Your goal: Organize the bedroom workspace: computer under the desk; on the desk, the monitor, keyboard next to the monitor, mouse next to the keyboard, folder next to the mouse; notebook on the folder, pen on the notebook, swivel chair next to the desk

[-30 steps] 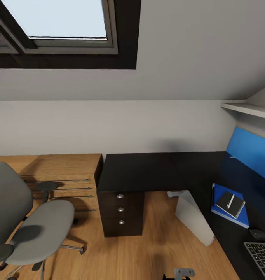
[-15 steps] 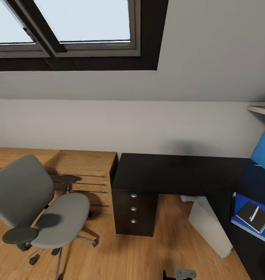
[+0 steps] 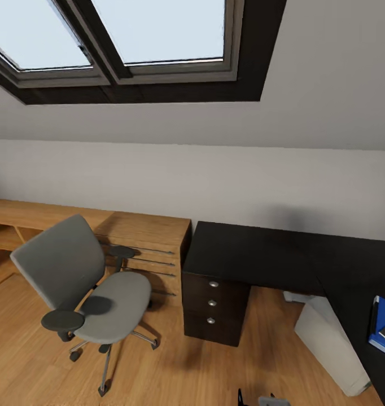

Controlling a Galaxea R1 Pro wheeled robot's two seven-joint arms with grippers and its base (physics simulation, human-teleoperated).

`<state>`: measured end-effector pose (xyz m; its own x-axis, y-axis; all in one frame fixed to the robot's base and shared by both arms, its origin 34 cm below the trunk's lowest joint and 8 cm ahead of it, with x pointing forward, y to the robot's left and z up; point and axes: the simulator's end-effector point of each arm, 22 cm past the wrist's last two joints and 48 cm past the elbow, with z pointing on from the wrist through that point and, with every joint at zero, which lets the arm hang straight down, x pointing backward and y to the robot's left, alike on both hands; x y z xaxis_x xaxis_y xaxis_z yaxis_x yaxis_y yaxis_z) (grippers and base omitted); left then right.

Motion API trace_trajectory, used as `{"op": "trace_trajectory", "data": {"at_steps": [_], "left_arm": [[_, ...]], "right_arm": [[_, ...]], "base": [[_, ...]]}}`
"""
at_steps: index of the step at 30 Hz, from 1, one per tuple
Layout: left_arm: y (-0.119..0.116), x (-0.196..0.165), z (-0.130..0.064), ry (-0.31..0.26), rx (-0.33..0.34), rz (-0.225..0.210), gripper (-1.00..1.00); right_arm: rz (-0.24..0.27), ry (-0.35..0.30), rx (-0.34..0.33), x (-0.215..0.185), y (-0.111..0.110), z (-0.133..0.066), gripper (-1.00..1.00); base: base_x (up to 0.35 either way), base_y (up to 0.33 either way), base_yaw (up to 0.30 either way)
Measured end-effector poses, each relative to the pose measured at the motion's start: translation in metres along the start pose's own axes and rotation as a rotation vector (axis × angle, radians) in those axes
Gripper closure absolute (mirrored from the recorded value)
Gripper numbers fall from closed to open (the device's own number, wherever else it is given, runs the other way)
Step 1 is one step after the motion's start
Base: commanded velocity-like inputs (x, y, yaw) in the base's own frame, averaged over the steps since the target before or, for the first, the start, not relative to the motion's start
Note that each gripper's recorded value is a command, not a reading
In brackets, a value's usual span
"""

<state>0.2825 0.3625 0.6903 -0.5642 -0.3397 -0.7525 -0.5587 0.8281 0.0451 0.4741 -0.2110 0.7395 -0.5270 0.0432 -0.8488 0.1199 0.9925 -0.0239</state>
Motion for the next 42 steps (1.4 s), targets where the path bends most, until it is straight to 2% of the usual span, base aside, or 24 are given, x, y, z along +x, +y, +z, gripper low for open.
{"op": "trace_trajectory", "data": {"at_steps": [25, 30, 42], "left_arm": [[0.002, 0.005, -0.001, 0.019, -0.004, 0.007, -1.00], [0.003, 0.006, -0.001, 0.022, -0.004, 0.009, -1.00], [0.000, 0.011, -0.003, 0.034, -0.001, 0.008, -1.00]], "right_arm": [[-0.019, -0.025, -0.027, 0.005, 0.005, -0.009, -1.00], [-0.013, -0.018, -0.035, 0.007, 0.015, -0.011, -1.00], [-0.051, -0.010, -0.049, 0.012, 0.018, -0.014, -1.00]], "base": [[0.000, 0.000, 0.271], [0.000, 0.000, 0.271], [0.000, 0.000, 0.271]]}}
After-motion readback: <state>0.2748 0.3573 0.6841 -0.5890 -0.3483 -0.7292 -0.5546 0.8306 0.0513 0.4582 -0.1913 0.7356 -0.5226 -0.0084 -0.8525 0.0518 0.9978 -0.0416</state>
